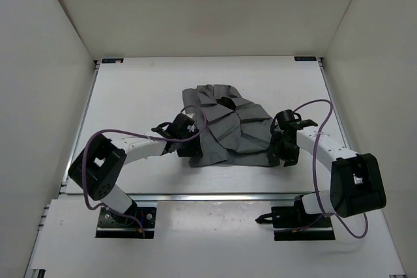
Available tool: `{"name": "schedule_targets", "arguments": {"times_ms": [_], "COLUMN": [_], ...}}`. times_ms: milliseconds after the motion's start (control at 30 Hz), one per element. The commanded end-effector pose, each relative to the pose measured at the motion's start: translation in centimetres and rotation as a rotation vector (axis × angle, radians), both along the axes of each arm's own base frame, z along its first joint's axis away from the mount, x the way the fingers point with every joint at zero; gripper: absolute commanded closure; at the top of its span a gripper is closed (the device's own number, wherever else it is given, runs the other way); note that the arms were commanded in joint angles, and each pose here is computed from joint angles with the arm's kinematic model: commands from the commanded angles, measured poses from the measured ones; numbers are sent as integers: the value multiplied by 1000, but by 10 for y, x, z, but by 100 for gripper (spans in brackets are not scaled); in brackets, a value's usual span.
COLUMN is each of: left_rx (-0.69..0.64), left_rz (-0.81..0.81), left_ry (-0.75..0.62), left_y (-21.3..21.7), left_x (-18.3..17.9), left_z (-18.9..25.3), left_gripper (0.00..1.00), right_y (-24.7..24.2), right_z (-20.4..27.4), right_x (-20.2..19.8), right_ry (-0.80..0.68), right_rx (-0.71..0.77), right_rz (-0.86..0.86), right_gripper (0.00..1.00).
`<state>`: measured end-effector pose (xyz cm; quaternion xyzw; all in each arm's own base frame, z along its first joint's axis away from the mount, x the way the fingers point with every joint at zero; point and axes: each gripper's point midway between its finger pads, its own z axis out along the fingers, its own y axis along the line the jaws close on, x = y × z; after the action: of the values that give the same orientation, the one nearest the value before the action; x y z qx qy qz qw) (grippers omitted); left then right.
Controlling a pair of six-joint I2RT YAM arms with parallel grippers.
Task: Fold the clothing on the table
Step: Flatten the skirt out
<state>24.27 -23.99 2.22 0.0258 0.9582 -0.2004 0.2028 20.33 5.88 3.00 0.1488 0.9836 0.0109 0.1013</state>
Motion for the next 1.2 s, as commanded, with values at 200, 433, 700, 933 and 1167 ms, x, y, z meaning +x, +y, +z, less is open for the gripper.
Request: {"name": "schedule_targets", "arguments": {"times_ms": [200,433,700,933,1167], "left_rx": [-97,-141,-189,-273,-268], "left_rz": [-145,-89,74,189,211], "left_ry": [115,-145,-413,-513,-526], "left_y": [-40,-34,26,67,69], "left_x": [-12,70,80,73,129], "left_z": [-11,111,269,315,322], "left_gripper": [100,100,100,100,100], "right_y": [29,48,47,39,70], "right_z": [-4,99,275,318,310], "right_x": [11,66,75,59,120], "right_ry": [-17,-296,-890,-1011,-951], "right_rx": [92,163,284,355,347], "right_rz": [81,175,169,170,267], "right_gripper": [100,100,100,100,100]}}
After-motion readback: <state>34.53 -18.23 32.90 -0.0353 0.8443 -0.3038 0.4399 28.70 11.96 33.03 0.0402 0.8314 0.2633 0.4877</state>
